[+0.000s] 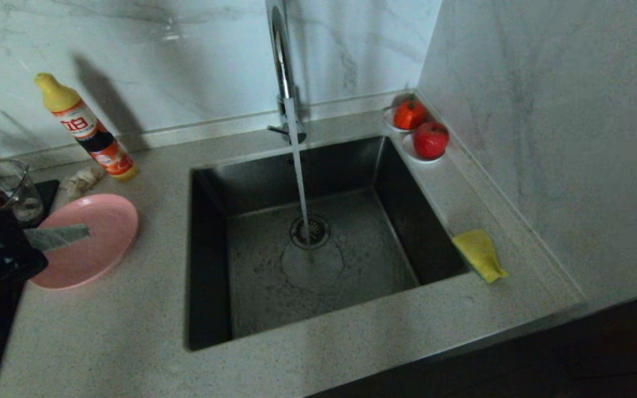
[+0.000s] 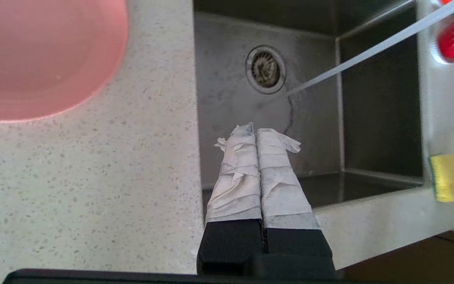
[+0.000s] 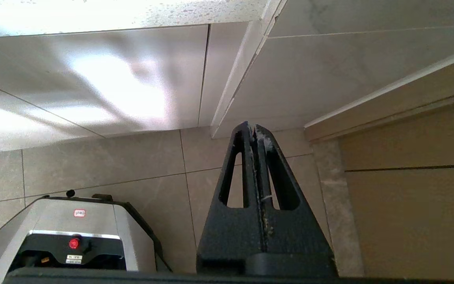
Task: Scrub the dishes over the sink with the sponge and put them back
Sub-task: Turn off the faucet
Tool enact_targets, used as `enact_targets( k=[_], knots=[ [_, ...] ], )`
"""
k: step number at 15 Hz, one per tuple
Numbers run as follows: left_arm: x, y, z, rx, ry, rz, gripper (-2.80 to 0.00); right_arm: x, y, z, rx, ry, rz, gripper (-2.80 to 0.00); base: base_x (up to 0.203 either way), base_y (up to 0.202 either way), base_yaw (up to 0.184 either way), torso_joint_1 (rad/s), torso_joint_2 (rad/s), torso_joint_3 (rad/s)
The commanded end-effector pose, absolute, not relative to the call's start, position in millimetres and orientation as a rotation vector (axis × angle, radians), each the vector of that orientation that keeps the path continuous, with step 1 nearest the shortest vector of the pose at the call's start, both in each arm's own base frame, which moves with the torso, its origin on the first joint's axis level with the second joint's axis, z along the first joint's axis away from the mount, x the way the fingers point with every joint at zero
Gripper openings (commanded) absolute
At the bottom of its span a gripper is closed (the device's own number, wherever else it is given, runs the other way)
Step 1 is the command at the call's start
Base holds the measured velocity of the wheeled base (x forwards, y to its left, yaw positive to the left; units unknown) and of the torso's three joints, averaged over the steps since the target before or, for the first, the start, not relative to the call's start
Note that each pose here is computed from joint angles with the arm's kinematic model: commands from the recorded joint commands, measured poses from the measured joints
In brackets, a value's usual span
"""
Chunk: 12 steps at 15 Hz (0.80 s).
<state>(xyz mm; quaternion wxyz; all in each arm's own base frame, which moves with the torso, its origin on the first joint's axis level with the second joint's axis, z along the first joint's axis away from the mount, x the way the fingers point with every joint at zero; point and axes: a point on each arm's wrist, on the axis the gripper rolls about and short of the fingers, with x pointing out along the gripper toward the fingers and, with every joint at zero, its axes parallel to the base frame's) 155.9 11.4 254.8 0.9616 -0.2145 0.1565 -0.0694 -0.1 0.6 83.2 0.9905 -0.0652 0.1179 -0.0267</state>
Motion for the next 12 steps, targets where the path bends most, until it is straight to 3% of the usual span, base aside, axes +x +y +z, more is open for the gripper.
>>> enact_targets(
  k=[1,5,12],
  knots=[
    [153.3,11.1,257.0,-0.434,0.305,-0.146,-2.80,0.2,0.6,83.1,-0.132,0.242,-0.053,-2.80,0.000,0.000,0.000,0.000,0.00,0.000],
    [146.1,9.4,259.0,-0.439,0.299,-0.178,-2.80,-2.4,0.6,79.2,-0.104,0.264,-0.012,-2.80,0.000,0.000,0.000,0.000,0.00,0.000],
    [148.1,9.9,248.7,-0.446,0.339,-0.164,-2.80,-22.6,0.6,75.5,-0.061,0.003,0.006,-2.80,0.000,0.000,0.000,0.000,0.00,0.000]
  ],
)
